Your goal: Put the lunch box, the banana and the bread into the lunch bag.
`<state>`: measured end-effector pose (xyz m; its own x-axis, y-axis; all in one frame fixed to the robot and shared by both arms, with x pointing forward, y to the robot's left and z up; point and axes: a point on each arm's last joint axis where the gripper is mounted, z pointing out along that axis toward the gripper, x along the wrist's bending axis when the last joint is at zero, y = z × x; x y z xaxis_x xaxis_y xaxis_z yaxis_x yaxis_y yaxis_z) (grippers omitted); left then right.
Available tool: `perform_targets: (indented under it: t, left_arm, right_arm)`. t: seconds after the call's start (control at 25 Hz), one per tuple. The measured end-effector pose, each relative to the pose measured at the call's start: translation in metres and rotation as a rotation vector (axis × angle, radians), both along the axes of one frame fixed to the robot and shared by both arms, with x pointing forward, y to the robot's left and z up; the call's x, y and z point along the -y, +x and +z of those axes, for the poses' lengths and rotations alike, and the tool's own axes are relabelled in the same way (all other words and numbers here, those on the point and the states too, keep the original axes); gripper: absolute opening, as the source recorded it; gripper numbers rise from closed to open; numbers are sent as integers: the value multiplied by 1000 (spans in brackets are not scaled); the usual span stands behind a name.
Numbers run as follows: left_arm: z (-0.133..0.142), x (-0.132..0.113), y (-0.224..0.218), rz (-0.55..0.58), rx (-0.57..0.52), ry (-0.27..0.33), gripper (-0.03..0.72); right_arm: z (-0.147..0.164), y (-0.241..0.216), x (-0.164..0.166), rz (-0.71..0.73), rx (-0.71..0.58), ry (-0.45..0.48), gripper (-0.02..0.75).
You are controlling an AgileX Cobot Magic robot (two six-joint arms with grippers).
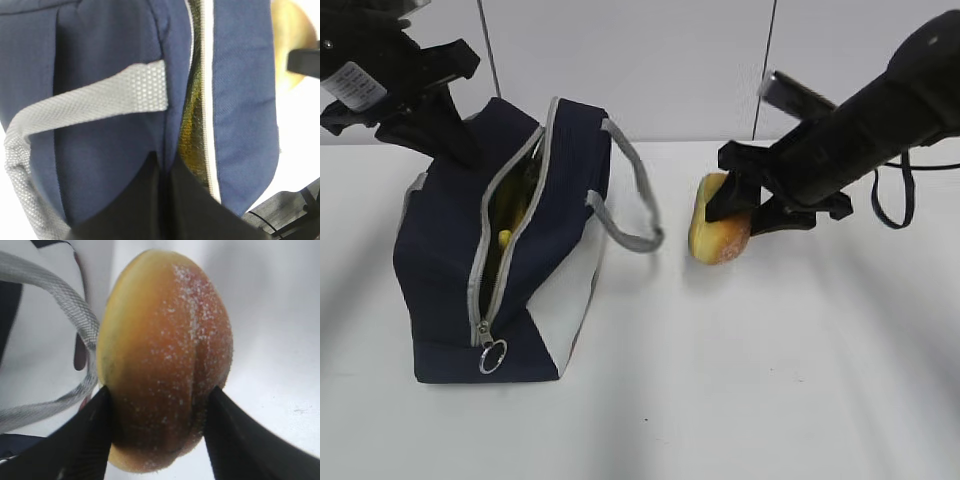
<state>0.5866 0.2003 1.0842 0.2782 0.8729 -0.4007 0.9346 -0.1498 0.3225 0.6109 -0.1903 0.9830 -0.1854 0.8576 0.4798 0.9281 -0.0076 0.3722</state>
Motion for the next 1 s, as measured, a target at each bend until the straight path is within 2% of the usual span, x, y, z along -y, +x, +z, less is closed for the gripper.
perform_targets:
  t: [0.2, 0.32, 0.44, 0.56, 0.68, 0.8, 1.0]
  left_arm:
    - [0, 0, 0, 0, 0, 0, -3]
    - [0, 0, 0, 0, 0, 0, -3]
    - [0, 0, 0, 0, 0, 0, -3]
    - [0, 0, 0, 0, 0, 0, -3]
    - [0, 0, 0, 0, 0, 0, -3]
    - [0, 0, 0, 0, 0, 0, -3]
    - [0, 0, 0, 0, 0, 0, -3]
  right_arm:
    - [46, -2, -2, 10, 108, 54, 393]
    - [70, 0, -12, 46, 151, 168, 393]
    - [89, -2, -32, 83, 185, 326, 393]
    - [96, -9, -55, 125, 193, 403, 393]
    - [88, -14, -79, 175, 164, 427, 393]
    - [66, -14, -100, 196, 99, 441, 393]
    - [40, -4, -114, 195, 40, 448, 394]
